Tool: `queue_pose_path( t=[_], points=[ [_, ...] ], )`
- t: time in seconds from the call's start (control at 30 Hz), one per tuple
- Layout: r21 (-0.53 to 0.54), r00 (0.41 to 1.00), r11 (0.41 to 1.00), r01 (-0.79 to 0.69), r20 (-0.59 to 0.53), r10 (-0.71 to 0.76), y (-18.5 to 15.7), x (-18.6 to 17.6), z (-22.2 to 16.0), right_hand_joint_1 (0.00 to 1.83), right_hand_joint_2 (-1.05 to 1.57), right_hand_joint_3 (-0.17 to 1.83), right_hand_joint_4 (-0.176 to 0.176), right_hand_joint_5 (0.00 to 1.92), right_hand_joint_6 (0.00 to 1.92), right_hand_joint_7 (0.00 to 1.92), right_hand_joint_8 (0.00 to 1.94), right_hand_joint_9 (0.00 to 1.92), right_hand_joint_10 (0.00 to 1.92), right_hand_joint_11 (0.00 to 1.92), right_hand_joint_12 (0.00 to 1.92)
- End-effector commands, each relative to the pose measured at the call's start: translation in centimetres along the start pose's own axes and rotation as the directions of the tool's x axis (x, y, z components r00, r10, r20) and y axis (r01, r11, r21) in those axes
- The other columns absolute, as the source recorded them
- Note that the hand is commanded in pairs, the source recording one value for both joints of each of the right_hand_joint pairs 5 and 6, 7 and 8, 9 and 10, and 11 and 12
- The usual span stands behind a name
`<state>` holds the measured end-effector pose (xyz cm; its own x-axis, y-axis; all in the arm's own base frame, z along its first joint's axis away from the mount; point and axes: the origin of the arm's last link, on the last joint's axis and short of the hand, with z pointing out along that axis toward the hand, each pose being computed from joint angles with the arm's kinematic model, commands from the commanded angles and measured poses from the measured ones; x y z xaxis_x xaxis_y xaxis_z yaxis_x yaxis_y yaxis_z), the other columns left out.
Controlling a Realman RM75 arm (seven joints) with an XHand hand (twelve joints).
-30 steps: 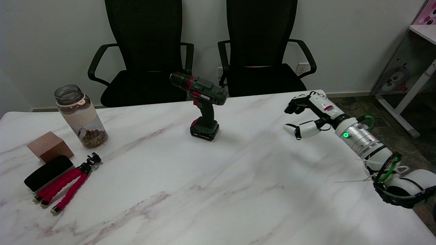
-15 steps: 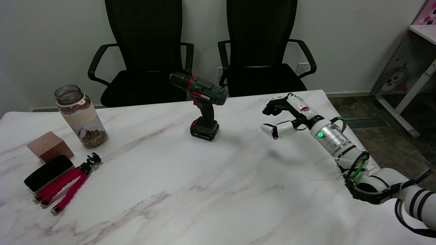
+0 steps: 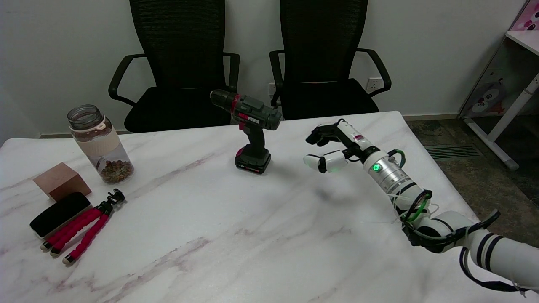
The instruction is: Pick up the power screwdriver.
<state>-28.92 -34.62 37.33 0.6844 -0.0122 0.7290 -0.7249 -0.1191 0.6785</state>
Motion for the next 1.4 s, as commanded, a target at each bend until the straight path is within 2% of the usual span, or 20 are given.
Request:
queue_pose_path(
  t=[0.03,0.27,0.47,0.67,1.4],
  points=[
    [0.029,0.98,0.98,-0.198,-0.002,0.199,-2.2,-4.0,1.4,0.9,0.28,0.96,-0.125,0.63,0.63,0.63,0.63,0.51,0.51,0.64,0.64],
    [0.041,0.976,0.975,-0.219,0.008,0.219,-2.9,-4.8,1.7,0.88,0.24,0.94,-0.1,0.51,0.51,0.51,0.51,0.49,0.49,0.62,0.62],
    [0.044,0.967,0.966,-0.254,0.029,0.253,-3.3,-5.8,2.0,0.87,0.22,0.95,-0.097,0.45,0.45,0.45,0.45,0.48,0.48,0.61,0.61],
    [0.007,0.943,0.943,-0.333,0.022,0.333,-2.3,-6.6,2.1,0.87,0.18,0.97,-0.088,0.38,0.38,0.38,0.38,0.47,0.47,0.59,0.59],
    [0.002,0.887,0.887,-0.462,-0.021,0.462,-2.3,-9.7,3.9,0.84,0.07,0.93,-0.017,0.35,0.35,0.35,0.35,0.43,0.43,0.53,0.53]
  ],
)
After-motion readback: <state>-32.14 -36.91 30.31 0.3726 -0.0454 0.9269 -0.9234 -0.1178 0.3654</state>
